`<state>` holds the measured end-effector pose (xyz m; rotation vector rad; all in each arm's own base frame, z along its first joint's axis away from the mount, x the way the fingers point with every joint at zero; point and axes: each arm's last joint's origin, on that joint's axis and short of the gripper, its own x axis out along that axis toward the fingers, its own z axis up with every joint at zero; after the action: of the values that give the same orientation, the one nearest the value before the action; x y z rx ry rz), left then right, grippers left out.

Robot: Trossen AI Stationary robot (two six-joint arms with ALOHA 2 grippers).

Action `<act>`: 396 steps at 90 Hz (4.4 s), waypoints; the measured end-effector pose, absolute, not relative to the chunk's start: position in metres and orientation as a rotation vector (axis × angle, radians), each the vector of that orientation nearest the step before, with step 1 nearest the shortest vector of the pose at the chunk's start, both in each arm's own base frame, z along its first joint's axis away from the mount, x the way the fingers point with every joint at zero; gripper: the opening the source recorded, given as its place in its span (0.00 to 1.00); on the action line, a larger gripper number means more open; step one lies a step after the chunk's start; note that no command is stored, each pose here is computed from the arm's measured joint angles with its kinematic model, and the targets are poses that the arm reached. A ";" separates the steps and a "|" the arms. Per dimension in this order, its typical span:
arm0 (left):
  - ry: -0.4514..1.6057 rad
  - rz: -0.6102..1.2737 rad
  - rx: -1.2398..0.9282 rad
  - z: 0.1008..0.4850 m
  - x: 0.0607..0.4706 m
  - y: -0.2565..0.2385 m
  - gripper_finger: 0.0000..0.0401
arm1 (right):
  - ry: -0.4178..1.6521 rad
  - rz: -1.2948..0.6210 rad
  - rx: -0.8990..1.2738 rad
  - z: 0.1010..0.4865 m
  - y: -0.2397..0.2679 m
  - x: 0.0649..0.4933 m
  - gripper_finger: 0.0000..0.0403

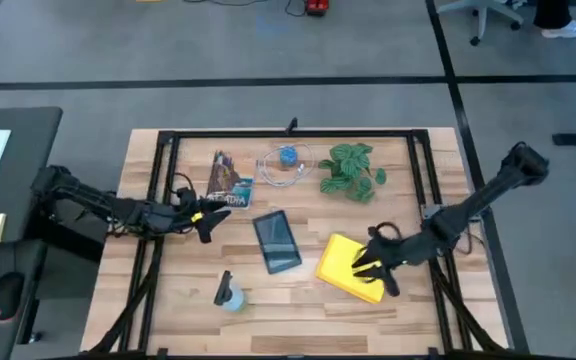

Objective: Apply microfiber cloth
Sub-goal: Spray the front of the blue tablet

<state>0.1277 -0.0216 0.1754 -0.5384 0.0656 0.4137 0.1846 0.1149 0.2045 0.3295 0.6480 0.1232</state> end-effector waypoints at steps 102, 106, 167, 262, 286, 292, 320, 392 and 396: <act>0.071 0.417 -0.556 0.174 0.128 -0.022 0.44 | 0.890 0.001 -0.337 0.150 0.092 0.231 0.04; 0.071 0.417 -0.557 0.174 0.128 -0.022 0.44 | 0.875 0.043 -0.354 0.155 0.090 0.230 0.03; 0.069 0.419 -0.577 0.174 0.128 -0.022 0.44 | 0.896 0.173 -0.380 0.140 0.077 0.251 0.30; 0.127 0.416 -0.504 0.168 0.133 -0.024 0.44 | 0.834 -0.163 0.031 0.171 0.048 0.275 0.32; 0.355 0.154 -0.102 0.172 0.142 -0.039 0.43 | 0.669 -0.116 0.283 0.191 0.029 0.322 0.33; 0.436 0.106 0.026 0.172 0.147 -0.043 0.41 | 0.686 -0.117 0.358 0.188 0.020 0.334 0.35; 0.682 -0.004 0.107 0.144 0.169 -0.051 0.33 | 0.868 -0.126 0.656 0.136 -0.013 0.371 0.55; 0.668 0.001 -0.046 0.079 0.234 -0.031 0.12 | 0.798 -0.085 0.865 0.119 -0.023 0.390 0.55; 0.672 0.000 -0.048 0.078 0.236 -0.031 0.11 | 0.800 -0.080 0.862 0.119 -0.022 0.390 0.55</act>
<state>0.2362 -0.0310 0.0780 -0.0477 0.6715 0.0003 0.3900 -0.0220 0.1189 0.8617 0.7997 -0.0800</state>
